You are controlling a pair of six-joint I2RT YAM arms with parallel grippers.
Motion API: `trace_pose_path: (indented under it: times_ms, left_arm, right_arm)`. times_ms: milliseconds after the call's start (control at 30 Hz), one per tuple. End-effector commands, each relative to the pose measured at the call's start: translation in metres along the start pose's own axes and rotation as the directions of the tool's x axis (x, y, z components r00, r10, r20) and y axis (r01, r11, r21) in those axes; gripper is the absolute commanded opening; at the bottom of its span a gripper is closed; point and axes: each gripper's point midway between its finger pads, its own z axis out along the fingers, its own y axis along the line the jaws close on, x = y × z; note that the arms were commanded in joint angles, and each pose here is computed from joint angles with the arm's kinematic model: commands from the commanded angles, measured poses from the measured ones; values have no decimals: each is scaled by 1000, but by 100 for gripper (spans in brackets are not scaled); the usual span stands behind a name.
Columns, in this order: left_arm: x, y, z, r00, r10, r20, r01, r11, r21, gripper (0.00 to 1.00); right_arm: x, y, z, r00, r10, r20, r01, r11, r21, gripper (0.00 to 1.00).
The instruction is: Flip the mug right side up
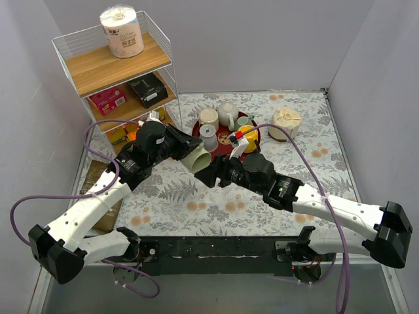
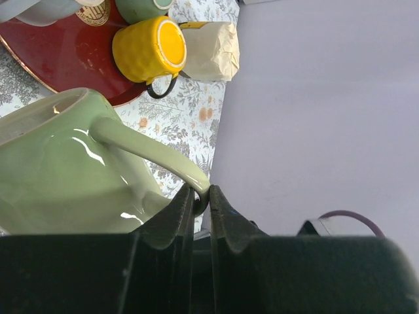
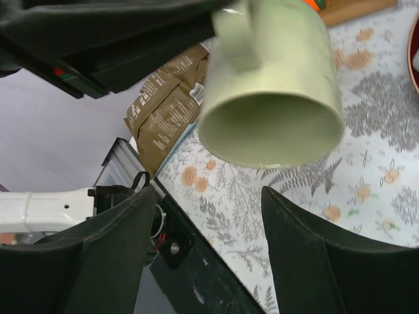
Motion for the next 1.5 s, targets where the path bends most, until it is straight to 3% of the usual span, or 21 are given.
trace_pose_path:
  times_ms: [0,233,733,833,967,1067,1133,1200,1233,1367,1467]
  left_arm:
    - [-19,-39,-14,991,-117,61,111,990,88,0]
    - [-23,-45,-20,982,-174,72,167,981,96,0]
    - [-26,-42,-29,974,-210,90,200,974,104,0]
    - [-26,-41,-31,976,-195,93,185,978,99,0]
    - [-26,-37,-37,982,-156,102,148,985,84,0]
    - [-28,-26,-41,985,-119,121,114,992,47,17]
    - [-29,-20,-47,987,-95,133,92,995,28,41]
    - [-31,-12,-54,987,-45,151,45,999,6,54]
    - [-32,-8,-57,986,-33,162,35,999,-10,71]
    - [-46,14,-77,969,60,238,-35,993,-109,98]
    - [-65,34,-106,936,144,321,-75,974,-215,98]
  right_arm:
    - [-49,41,11,960,-166,225,189,978,-84,73]
    - [-50,49,25,944,-179,277,216,970,-108,69]
    - [-48,47,66,937,-224,267,236,972,-12,21]
    - [-48,40,69,937,-231,261,233,972,23,1]
    - [-48,35,67,931,-255,262,251,967,48,1]
    - [-46,31,62,920,-299,255,294,954,58,1]
    - [-47,32,55,911,-319,259,316,947,55,1]
    - [-47,33,48,900,-354,255,355,934,45,1]
    - [-46,32,46,896,-365,252,366,930,44,1]
    - [-38,36,38,852,-479,209,489,872,7,1]
    - [-21,36,42,794,-599,104,606,794,-48,1]
